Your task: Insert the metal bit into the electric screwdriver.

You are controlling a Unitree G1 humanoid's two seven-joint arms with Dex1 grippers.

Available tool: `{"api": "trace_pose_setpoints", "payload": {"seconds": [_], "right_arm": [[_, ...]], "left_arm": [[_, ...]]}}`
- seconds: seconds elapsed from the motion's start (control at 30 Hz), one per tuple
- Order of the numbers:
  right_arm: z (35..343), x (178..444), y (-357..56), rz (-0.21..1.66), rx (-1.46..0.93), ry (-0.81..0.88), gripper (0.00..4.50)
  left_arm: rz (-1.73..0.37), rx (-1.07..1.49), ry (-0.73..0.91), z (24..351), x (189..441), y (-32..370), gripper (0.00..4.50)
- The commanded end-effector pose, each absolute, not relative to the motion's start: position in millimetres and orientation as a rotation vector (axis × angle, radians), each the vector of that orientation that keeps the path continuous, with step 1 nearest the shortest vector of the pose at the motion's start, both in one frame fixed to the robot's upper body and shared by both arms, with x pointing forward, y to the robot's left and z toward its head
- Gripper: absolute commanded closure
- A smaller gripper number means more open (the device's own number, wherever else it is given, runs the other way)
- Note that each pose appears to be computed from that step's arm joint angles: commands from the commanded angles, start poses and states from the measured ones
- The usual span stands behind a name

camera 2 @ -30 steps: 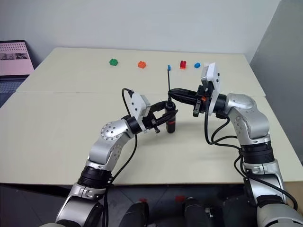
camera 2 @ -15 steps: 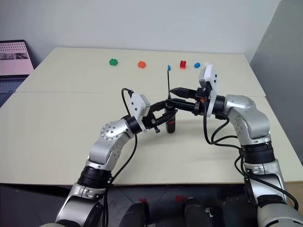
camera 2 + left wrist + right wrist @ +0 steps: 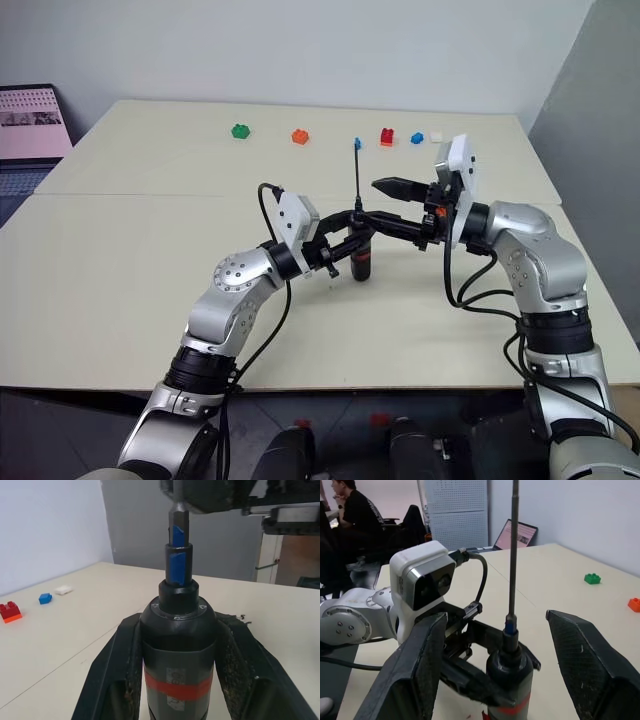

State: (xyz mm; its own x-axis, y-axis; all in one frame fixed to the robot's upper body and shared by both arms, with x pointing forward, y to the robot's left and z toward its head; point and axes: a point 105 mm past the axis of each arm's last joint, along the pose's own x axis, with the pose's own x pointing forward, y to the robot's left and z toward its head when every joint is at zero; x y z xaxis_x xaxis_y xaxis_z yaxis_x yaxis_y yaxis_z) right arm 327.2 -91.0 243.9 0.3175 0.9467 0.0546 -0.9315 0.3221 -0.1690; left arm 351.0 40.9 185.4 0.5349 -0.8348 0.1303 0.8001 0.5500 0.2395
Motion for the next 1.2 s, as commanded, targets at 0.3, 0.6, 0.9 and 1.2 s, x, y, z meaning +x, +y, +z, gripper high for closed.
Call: {"api": "trace_pose_setpoints", "payload": {"seconds": [0.3,0.6,0.9,1.2], "right_arm": [[258.4,317.6,-111.3,1.094,-0.278,-0.233,0.06],[251.2,285.8,-158.1,0.967,-0.583,-0.078,0.06],[249.7,267.5,-166.1,1.007,-0.74,0.093,0.06],[245.4,277.3,-180.8,0.956,-0.743,0.122,0.06]], "left_arm": [[-0.838,0.474,-0.192,220.4,384.9,52.8,2.86],[-1.008,1.002,-0.027,210.7,409.8,57.2,2.86],[-1.193,1.099,0.116,160.0,417.2,21.3,2.86],[-1.237,1.114,0.182,135.9,415.3,10.5,2.86]]}}
